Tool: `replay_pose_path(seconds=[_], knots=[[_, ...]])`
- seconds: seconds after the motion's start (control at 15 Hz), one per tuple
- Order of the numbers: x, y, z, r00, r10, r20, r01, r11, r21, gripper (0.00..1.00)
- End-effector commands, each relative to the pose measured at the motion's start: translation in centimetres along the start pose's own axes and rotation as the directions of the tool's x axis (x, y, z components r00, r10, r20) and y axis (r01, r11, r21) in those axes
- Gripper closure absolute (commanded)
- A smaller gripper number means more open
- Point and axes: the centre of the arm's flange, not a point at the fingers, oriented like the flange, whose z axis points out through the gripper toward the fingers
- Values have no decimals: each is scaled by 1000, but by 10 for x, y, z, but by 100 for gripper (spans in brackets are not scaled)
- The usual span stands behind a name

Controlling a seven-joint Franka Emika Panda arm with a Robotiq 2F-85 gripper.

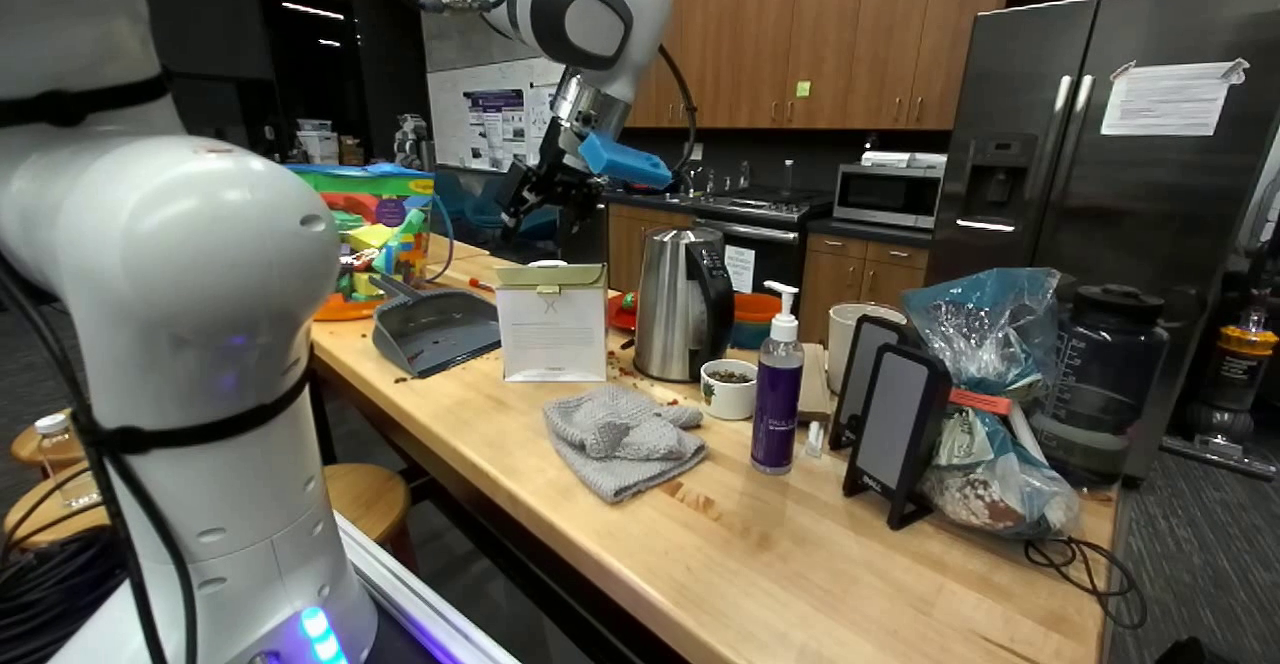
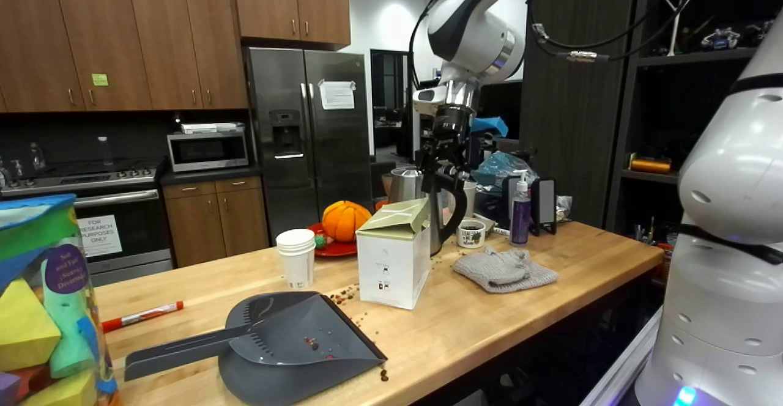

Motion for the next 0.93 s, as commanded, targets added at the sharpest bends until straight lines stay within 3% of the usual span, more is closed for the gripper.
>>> replay_pose_path(seconds=[0.0,0.87], knots=[[0,-9,1,1000,-27,-13,25,993,-117,0],[6,-1,36,991,-126,-43,117,977,-176,0]])
